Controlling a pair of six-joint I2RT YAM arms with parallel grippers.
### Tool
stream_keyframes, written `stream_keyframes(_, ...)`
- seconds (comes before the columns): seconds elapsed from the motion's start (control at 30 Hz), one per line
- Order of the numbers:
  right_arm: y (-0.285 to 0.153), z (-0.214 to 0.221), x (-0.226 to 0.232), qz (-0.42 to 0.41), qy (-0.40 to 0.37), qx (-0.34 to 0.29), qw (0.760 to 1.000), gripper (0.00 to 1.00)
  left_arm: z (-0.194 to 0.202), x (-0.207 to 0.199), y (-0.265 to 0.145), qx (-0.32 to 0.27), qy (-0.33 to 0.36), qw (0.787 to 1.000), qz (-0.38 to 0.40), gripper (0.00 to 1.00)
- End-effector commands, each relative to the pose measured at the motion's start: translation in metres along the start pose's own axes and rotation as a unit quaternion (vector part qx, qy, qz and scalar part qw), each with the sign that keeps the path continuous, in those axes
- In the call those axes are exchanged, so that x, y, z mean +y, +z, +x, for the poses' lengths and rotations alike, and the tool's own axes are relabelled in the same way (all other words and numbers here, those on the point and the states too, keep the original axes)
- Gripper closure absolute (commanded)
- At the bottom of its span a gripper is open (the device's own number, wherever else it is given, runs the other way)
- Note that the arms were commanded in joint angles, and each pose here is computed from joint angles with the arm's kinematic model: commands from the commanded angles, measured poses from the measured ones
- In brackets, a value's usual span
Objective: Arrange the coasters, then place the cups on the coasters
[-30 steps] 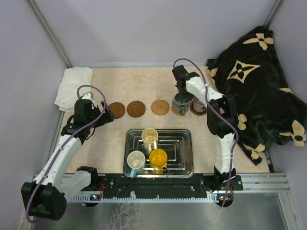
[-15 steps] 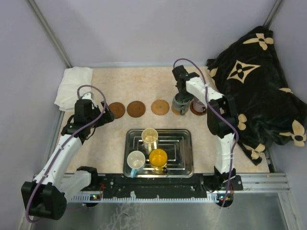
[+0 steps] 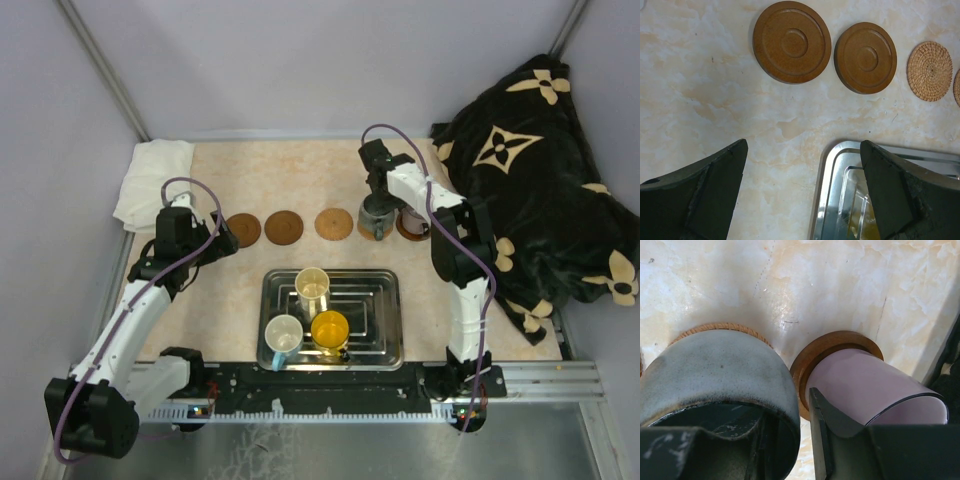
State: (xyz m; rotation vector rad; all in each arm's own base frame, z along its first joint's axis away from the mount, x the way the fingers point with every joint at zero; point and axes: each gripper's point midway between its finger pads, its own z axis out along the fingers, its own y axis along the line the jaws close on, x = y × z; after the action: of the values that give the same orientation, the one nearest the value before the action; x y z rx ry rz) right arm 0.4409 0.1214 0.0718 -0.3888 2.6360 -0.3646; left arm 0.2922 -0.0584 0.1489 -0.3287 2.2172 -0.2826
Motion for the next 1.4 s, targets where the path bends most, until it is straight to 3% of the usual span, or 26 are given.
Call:
stream_keyframes(0.0, -0.013, -0.018, -0.011, 0.012, 0.017, -0.032, 0.999, 0.7, -0.009, -0.002, 0.0, -0.016, 0.004, 1.0, 0.003, 0.0)
stream_keyframes(0.93, -0.065, -0.061, -0.022, 0.0, 0.05, -0.118, 0.992, 0.68, -0.007, 0.001, 0.0, -0.015, 0.006, 1.0, -0.002, 0.0)
stream_keyframes(1.37, -0.063, -0.043, -0.008, -0.018, 0.054, -0.106, 0.993, 0.72, -0.008, 0.003, -0.003, -0.02, 0.003, 1.0, -0.006, 0.0)
